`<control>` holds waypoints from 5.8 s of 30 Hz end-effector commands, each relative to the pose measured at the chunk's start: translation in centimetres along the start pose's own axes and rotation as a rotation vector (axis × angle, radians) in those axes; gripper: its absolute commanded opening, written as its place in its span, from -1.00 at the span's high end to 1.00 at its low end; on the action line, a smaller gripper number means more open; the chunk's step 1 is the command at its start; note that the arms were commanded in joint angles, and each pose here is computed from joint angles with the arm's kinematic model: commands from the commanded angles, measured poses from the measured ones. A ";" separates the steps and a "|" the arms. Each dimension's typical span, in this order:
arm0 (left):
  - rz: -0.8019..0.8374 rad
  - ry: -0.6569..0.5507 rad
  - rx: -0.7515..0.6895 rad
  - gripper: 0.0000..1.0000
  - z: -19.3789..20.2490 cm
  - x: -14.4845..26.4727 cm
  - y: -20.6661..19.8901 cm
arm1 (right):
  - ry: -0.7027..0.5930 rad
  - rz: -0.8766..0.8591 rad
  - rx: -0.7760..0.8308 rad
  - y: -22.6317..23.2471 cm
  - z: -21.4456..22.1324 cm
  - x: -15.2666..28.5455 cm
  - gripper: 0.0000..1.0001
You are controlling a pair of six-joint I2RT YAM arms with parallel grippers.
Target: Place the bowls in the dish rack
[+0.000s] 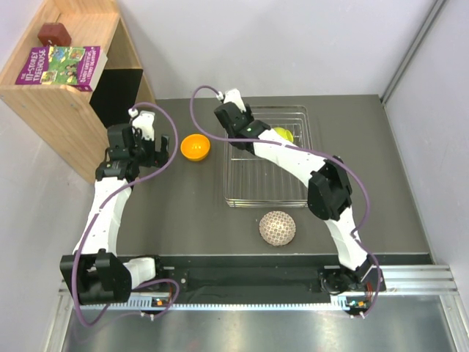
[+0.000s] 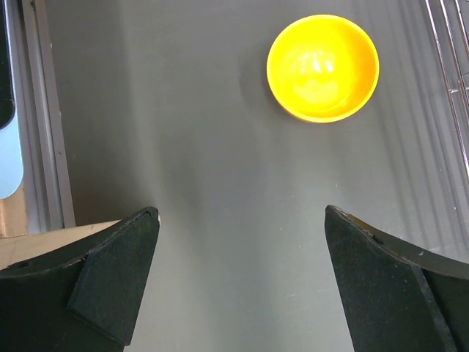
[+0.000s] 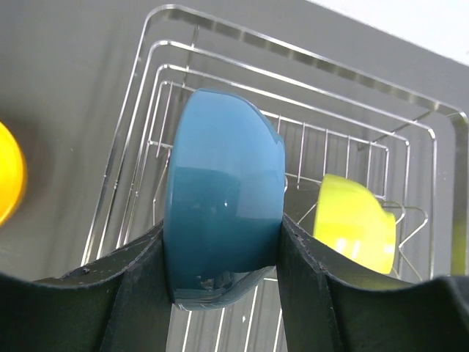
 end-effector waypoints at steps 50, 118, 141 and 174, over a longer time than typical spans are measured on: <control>0.003 -0.033 -0.007 -0.98 -0.2 0.0 0.1 | 0.064 -0.106 0.044 3.8 3.0 -0.2 -0.39; 0.016 -0.042 0.011 -0.98 -0.8 -0.4 0.4 | 0.013 -0.079 -0.026 -1.5 -2.3 0.3 -0.82; 0.040 0.052 0.036 -0.98 0.0 -9.8 2.2 | -0.048 -0.546 0.169 -6.2 -8.3 8.7 -0.99; 0.210 0.206 0.008 -0.08 0.8 -20.9 -4.9 | 0.022 -0.535 0.161 -16.1 -5.4 11.8 -0.99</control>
Point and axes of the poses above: each gripper's point midway between its finger pads, its own x axis back along the fingers, its own y axis along the line the jaws close on, z = x × y, the point moved 4 cm from there along x, back along the fingers, and after that the axes turned 14 degrees about -x, right-handed, at the moved point
